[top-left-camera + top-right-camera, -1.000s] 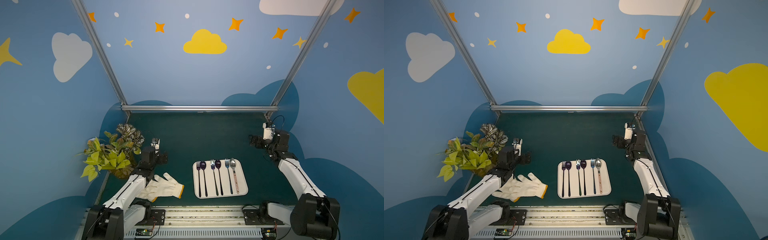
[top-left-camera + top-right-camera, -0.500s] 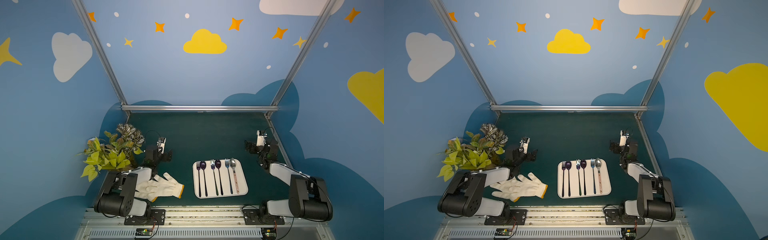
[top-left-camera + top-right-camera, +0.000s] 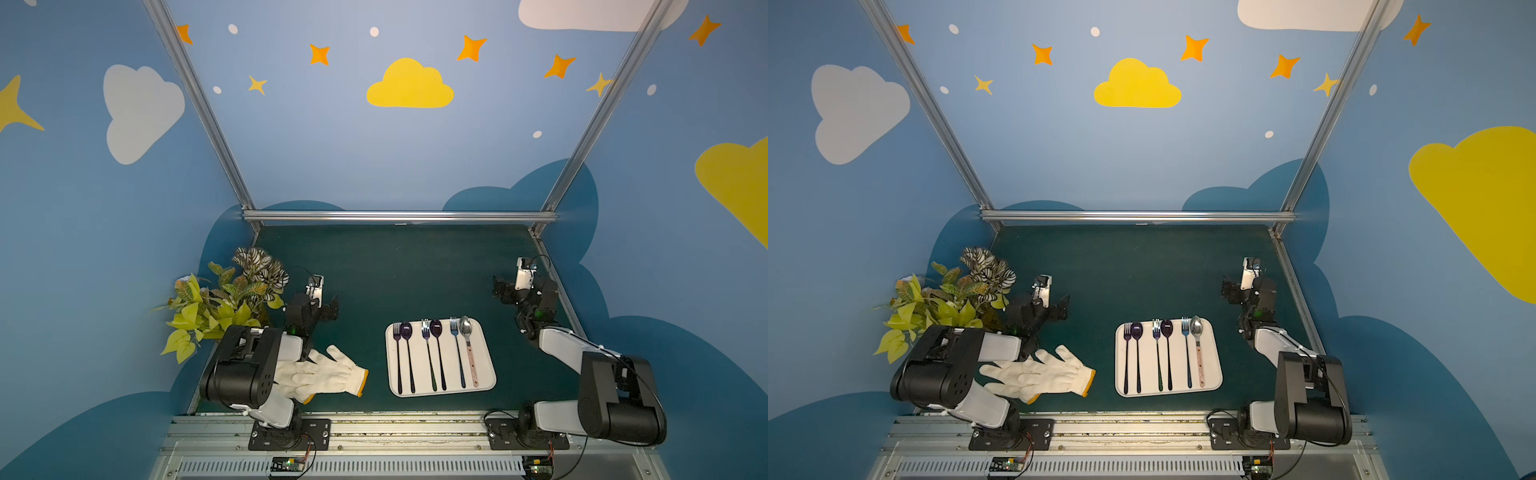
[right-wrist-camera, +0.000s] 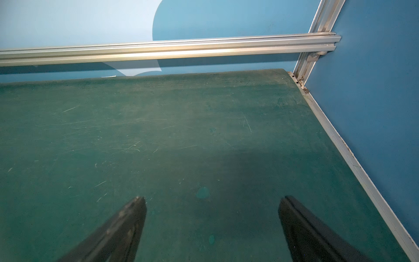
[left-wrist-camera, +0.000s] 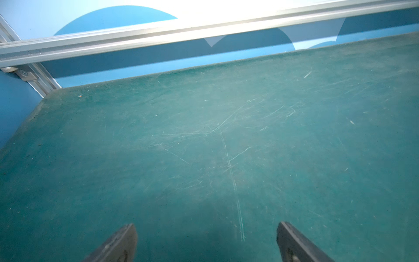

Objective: Set the spoon and fork side by side
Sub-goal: Reset both arms

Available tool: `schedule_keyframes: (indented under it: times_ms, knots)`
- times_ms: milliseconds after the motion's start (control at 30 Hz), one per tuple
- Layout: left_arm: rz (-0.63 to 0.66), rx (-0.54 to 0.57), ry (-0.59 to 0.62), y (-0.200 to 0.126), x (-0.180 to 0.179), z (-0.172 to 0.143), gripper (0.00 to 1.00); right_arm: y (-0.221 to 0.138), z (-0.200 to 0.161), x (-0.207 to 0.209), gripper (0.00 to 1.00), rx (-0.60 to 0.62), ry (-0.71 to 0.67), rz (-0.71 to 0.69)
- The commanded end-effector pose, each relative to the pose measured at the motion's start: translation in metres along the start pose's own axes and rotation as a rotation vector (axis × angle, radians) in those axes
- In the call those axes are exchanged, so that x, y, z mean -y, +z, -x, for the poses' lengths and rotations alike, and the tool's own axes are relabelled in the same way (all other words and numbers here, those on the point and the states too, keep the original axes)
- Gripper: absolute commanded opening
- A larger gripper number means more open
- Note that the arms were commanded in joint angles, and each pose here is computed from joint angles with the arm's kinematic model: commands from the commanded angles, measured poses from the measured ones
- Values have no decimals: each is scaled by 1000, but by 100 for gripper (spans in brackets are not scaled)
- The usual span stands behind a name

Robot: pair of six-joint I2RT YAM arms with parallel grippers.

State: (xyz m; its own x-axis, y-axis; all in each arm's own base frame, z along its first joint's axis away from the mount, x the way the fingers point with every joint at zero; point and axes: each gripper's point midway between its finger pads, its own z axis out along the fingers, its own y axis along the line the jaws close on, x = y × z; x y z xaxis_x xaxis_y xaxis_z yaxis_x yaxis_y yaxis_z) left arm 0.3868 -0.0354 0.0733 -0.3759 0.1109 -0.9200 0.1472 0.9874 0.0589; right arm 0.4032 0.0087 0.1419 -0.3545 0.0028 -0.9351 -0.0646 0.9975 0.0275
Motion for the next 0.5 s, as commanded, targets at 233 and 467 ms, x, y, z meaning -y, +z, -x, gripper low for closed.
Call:
schedule_keyframes:
  times_ms: [233, 467]
  knots:
    - [5, 53, 4, 0, -1, 15, 100, -8, -29, 15, 98, -13, 41, -111]
    - [7, 50, 7, 1, -1, 14, 100, 7, -43, 9, 98, 63, 13, -72]
